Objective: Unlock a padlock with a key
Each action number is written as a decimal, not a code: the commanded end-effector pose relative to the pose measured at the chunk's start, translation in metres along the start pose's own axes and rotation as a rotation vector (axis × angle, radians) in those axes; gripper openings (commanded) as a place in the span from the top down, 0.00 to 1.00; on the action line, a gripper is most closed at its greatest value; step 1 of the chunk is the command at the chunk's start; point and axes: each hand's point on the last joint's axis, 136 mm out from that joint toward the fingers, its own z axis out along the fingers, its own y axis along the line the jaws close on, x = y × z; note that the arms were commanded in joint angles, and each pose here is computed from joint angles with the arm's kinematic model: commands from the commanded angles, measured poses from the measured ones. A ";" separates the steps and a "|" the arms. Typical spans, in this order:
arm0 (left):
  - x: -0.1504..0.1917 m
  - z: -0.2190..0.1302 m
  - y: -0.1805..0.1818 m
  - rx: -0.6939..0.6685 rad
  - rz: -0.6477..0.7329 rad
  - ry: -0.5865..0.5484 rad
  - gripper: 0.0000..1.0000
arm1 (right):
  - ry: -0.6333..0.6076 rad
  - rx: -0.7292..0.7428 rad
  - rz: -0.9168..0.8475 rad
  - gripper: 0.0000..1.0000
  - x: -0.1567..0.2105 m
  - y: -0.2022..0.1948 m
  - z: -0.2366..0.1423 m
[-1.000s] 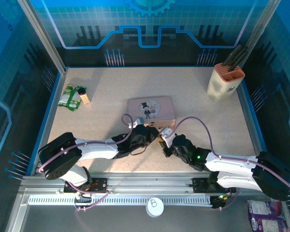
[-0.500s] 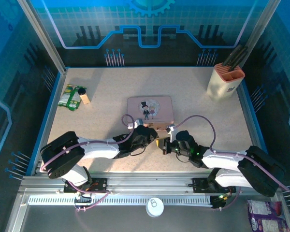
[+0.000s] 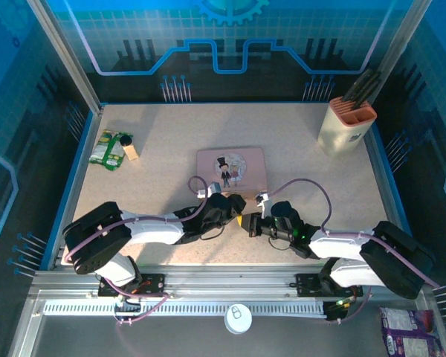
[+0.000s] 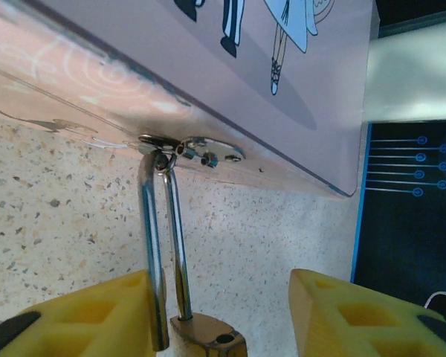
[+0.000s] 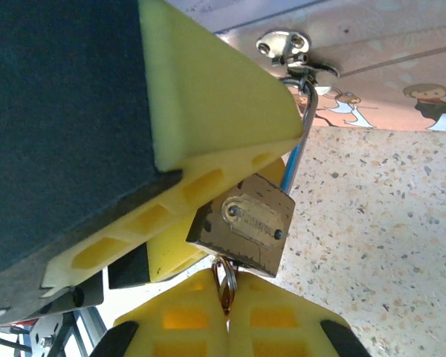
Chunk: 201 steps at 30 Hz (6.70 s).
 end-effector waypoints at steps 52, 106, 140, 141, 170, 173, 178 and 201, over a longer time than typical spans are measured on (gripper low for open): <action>-0.135 -0.044 0.018 -0.334 0.718 0.001 0.19 | 0.031 0.269 -0.028 0.53 -0.019 -0.048 -0.031; -0.092 -0.044 0.099 -0.419 0.546 0.014 0.24 | 0.024 -0.069 0.023 0.63 -0.051 -0.045 0.049; -0.093 -0.049 0.103 -0.427 0.507 -0.015 0.25 | -0.048 -0.043 0.143 1.00 -0.048 -0.049 0.058; -0.093 -0.049 0.103 -0.429 0.505 -0.017 0.25 | -0.056 -0.040 0.150 1.00 -0.048 -0.050 0.057; -0.087 -0.049 0.101 -0.435 0.455 -0.047 0.26 | -0.282 0.097 0.291 1.00 -0.062 -0.056 0.039; -0.082 -0.046 0.096 -0.413 0.449 -0.048 0.26 | -0.317 0.099 0.336 1.00 -0.067 -0.057 0.039; -0.074 -0.039 0.085 -0.378 0.441 -0.054 0.26 | -0.376 0.129 0.430 1.00 -0.070 -0.067 0.038; -0.073 -0.038 0.084 -0.379 0.422 -0.086 0.26 | -0.512 0.171 0.644 1.00 -0.082 -0.084 0.032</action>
